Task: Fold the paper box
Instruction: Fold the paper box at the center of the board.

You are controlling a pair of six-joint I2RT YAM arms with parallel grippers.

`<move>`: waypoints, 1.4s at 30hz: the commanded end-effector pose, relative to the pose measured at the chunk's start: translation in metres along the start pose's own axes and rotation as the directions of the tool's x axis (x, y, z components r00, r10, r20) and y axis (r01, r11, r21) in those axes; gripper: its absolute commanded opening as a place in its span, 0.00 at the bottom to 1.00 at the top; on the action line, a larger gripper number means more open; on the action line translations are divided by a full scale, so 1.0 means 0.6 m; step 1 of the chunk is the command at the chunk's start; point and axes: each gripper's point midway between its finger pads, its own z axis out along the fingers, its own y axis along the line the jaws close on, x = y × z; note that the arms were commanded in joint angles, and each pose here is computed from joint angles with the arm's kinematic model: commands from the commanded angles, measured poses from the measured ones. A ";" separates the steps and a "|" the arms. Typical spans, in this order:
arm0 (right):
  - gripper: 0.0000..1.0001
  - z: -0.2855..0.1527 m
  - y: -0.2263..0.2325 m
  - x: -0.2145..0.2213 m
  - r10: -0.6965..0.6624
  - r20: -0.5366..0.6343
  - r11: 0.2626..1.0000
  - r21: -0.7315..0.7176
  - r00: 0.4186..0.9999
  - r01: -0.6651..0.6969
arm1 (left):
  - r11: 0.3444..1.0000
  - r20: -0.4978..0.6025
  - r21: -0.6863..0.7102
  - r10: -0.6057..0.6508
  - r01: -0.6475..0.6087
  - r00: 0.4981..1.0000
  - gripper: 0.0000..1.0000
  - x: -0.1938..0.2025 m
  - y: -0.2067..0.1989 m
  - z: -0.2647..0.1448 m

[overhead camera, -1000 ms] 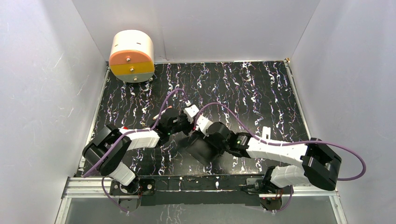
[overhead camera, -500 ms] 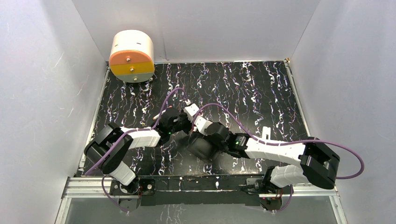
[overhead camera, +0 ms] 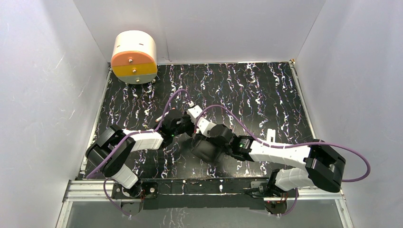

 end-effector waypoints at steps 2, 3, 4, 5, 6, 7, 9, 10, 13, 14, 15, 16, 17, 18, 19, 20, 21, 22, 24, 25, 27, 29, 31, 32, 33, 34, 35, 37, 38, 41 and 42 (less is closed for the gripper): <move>0.00 0.009 0.004 -0.007 0.000 0.013 1.000 0.010 1.000 0.000 | 1.000 0.049 0.005 -0.028 0.027 0.998 0.00 -0.029 0.000 0.005; 0.00 0.010 0.006 -0.002 -0.010 0.004 1.000 0.013 1.000 0.010 | 0.999 0.054 -0.007 -0.041 0.041 0.998 0.01 -0.029 0.003 0.004; 0.00 0.011 0.007 0.000 -0.020 -0.001 1.000 0.019 1.000 0.020 | 0.998 0.062 -0.013 -0.054 0.055 0.997 0.02 -0.032 0.004 0.002; 0.00 0.011 0.007 -0.001 -0.033 0.001 0.999 0.028 0.999 0.033 | 0.997 0.075 -0.018 -0.070 0.071 0.995 0.03 -0.035 0.006 -0.001; 0.00 0.012 0.008 0.000 -0.049 0.003 0.998 0.034 0.999 0.049 | 0.996 0.094 -0.019 -0.090 0.092 0.991 0.05 -0.041 0.007 -0.006; 0.00 0.013 0.007 -0.001 -0.063 0.009 0.997 0.037 0.998 0.062 | 0.993 0.113 -0.014 -0.113 0.115 0.987 0.07 -0.044 0.006 -0.014; 0.00 0.015 0.004 -0.002 -0.085 0.010 0.995 0.047 0.996 0.084 | 0.988 0.164 0.004 -0.155 0.157 0.974 0.14 -0.057 0.006 -0.033; 0.00 0.015 0.003 -0.004 -0.094 0.010 0.994 0.052 0.996 0.093 | 0.985 0.184 0.009 -0.173 0.174 0.967 0.19 -0.063 0.008 -0.042; 0.00 0.014 -0.004 -0.013 -0.113 0.030 0.992 0.063 0.993 0.111 | 0.973 0.233 0.016 -0.226 0.228 0.946 0.29 -0.076 0.018 -0.068; 0.00 0.013 -0.005 -0.016 -0.117 0.040 0.991 0.066 0.992 0.114 | 0.969 0.247 0.018 -0.243 0.246 0.938 0.31 -0.079 0.022 -0.076; 0.00 0.012 -0.005 -0.017 -0.122 0.049 0.991 0.065 0.991 0.119 | 0.964 0.262 0.015 -0.259 0.264 0.930 0.33 -0.080 0.029 -0.084; 0.00 0.010 -0.006 -0.021 -0.126 0.061 0.991 0.063 0.990 0.122 | 0.958 0.274 0.014 -0.278 0.286 0.921 0.35 -0.081 0.034 -0.091; 0.00 0.008 -0.006 -0.024 -0.131 0.071 0.990 0.060 0.989 0.127 | 0.951 0.289 0.008 -0.298 0.309 0.910 0.36 -0.083 0.042 -0.097; 0.00 0.007 -0.006 -0.025 -0.141 0.079 0.989 0.057 0.987 0.137 | 0.938 0.300 0.001 -0.332 0.348 0.894 0.37 -0.084 0.052 -0.103; 0.00 0.006 -0.006 -0.026 -0.152 0.087 0.988 0.055 0.985 0.147 | 0.925 0.311 -0.004 -0.360 0.380 0.880 0.39 -0.084 0.061 -0.108; 0.00 0.004 -0.006 -0.027 -0.169 0.095 0.985 0.053 0.981 0.164 | 0.912 0.318 -0.009 -0.385 0.409 0.866 0.40 -0.083 0.071 -0.112; 0.00 0.003 -0.007 -0.028 -0.179 0.102 0.983 0.054 0.979 0.174 | 0.896 0.317 -0.019 -0.415 0.443 0.853 0.42 -0.077 0.081 -0.112; 0.00 0.003 -0.008 -0.029 -0.189 0.107 0.981 0.056 0.976 0.184 | 0.879 0.316 -0.030 -0.443 0.476 0.839 0.43 -0.071 0.093 -0.112; 0.00 0.001 -0.009 -0.033 -0.208 0.119 0.978 0.056 0.971 0.203 | 0.848 0.300 -0.032 -0.496 0.529 0.815 0.43 -0.059 0.110 -0.105; 0.00 0.002 -0.008 -0.035 -0.220 0.127 0.975 0.055 0.967 0.214 | 0.836 0.286 -0.027 -0.520 0.549 0.805 0.43 -0.053 0.116 -0.100; 0.00 0.001 -0.007 -0.042 -0.246 0.151 0.969 0.052 0.957 0.241 | 0.823 0.237 -0.001 -0.552 0.568 0.800 0.44 -0.040 0.113 -0.081; 0.00 0.001 -0.006 -0.048 -0.272 0.170 0.962 0.053 0.947 0.267 | 0.810 0.185 0.028 -0.580 0.586 0.793 0.44 -0.028 0.108 -0.063; 0.00 0.001 -0.007 -0.053 -0.300 0.184 0.954 0.056 0.936 0.294 | 0.794 0.138 0.054 -0.606 0.605 0.784 0.44 -0.015 0.101 -0.048; 0.00 0.001 -0.007 -0.055 -0.313 0.190 0.950 0.061 0.930 0.308 | 0.788 0.117 0.068 -0.616 0.612 0.779 0.44 -0.010 0.097 -0.042; 0.00 0.001 -0.007 -0.057 -0.329 0.199 0.944 0.064 0.923 0.323 | 0.781 0.095 0.080 -0.625 0.620 0.775 0.44 -0.003 0.093 -0.037; 0.00 0.001 -0.006 -0.058 -0.346 0.206 0.938 0.066 0.915 0.340 | 0.774 0.076 0.093 -0.633 0.627 0.770 0.44 0.003 0.088 -0.033; 0.00 0.002 -0.006 -0.059 -0.364 0.213 0.931 0.071 0.907 0.357 | 0.766 0.059 0.104 -0.641 0.634 0.765 0.43 0.008 0.083 -0.030; 0.00 0.003 -0.006 -0.058 -0.391 0.216 0.921 0.084 0.895 0.382 | 0.752 0.027 0.132 -0.654 0.645 0.756 0.42 0.014 0.070 -0.026; 0.00 0.005 -0.006 -0.057 -0.404 0.213 0.915 0.087 0.890 0.395 | 0.750 0.014 0.149 -0.653 0.644 0.757 0.41 0.014 0.061 -0.025; 0.00 0.012 -0.003 -0.053 -0.433 0.200 0.902 0.090 0.879 0.423 | 0.754 -0.005 0.191 -0.639 0.628 0.769 0.38 0.005 0.037 -0.021; 0.00 0.014 -0.003 -0.051 -0.441 0.193 0.897 0.094 0.876 0.431 | 0.755 -0.007 0.201 -0.636 0.624 0.772 0.37 0.001 0.030 -0.022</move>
